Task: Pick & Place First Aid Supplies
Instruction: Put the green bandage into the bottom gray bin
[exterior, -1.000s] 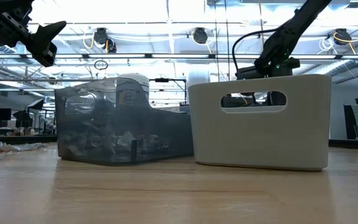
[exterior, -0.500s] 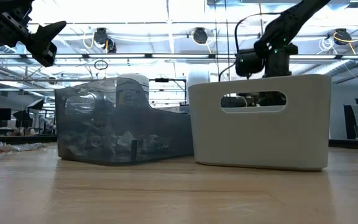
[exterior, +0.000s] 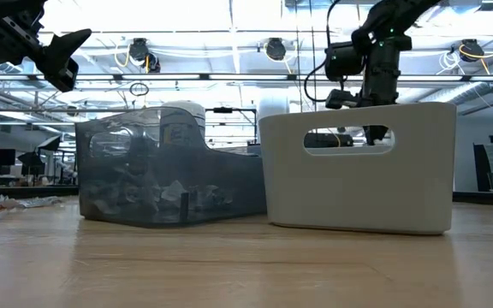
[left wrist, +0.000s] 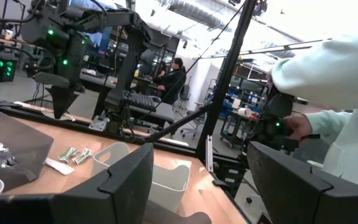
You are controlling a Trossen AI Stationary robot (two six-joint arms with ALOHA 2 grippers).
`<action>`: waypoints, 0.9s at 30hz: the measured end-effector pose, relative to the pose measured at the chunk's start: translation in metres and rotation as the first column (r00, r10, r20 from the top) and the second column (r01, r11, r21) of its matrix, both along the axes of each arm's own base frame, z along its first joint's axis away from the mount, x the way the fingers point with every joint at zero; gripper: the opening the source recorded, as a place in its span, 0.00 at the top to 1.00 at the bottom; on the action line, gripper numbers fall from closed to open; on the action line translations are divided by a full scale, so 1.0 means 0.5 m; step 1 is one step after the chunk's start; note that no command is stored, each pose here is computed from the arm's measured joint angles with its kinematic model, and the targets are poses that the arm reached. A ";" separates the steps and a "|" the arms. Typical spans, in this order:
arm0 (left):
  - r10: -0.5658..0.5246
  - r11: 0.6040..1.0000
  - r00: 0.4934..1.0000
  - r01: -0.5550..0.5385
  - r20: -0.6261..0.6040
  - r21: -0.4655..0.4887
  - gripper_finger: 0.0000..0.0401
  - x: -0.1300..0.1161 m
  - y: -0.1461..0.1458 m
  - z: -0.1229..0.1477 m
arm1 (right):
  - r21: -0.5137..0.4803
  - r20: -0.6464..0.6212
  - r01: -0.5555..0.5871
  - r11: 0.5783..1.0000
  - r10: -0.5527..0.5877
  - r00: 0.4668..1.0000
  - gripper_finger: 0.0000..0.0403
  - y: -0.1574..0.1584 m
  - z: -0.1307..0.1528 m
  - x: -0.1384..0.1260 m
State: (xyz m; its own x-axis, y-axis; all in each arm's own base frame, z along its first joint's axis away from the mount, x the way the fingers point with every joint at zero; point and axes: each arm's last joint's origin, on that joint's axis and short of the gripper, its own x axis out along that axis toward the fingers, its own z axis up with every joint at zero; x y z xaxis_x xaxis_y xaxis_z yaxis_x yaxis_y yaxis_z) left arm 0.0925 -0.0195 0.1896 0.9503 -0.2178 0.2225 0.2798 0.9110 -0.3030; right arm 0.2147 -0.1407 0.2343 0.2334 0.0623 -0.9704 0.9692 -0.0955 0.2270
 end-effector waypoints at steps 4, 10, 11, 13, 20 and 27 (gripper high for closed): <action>0.000 1.000 1.000 0.000 0.000 0.000 0.34 0.000 0.000 0.000 | 0.012 -0.005 -0.017 1.000 0.017 1.000 0.99 0.025 0.008 0.016; 0.000 1.000 1.000 0.000 0.000 0.000 0.34 0.000 0.000 0.000 | -0.006 -0.004 -0.059 0.998 0.059 0.998 0.99 0.089 0.021 0.055; 0.000 1.000 1.000 0.000 0.000 0.000 0.34 0.000 0.000 0.000 | -0.005 -0.004 -0.064 0.998 0.064 0.998 0.99 0.102 0.023 0.060; 0.000 1.000 1.000 0.000 0.000 0.000 0.34 0.000 0.000 0.000 | -0.010 -0.009 -0.077 0.997 0.077 0.997 0.99 0.131 0.025 0.071; 0.000 1.000 1.000 0.000 0.000 0.000 0.34 0.000 0.000 0.000 | -0.006 -0.006 -0.111 0.994 0.111 0.994 0.99 0.241 0.033 0.109; 0.000 1.000 1.000 0.000 0.000 0.000 0.34 0.000 0.000 0.000 | -0.019 0.009 -0.135 0.991 0.136 0.991 0.99 0.338 0.038 0.145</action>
State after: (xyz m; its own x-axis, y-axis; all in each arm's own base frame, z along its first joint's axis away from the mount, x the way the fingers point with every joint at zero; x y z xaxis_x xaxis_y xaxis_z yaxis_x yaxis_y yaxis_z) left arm 0.0925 -0.0195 0.1896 0.9503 -0.2178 0.2225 0.2797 0.9111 -0.3027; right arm 0.2875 0.0282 0.2534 0.2338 0.0767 -0.9693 0.9706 0.0407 0.2373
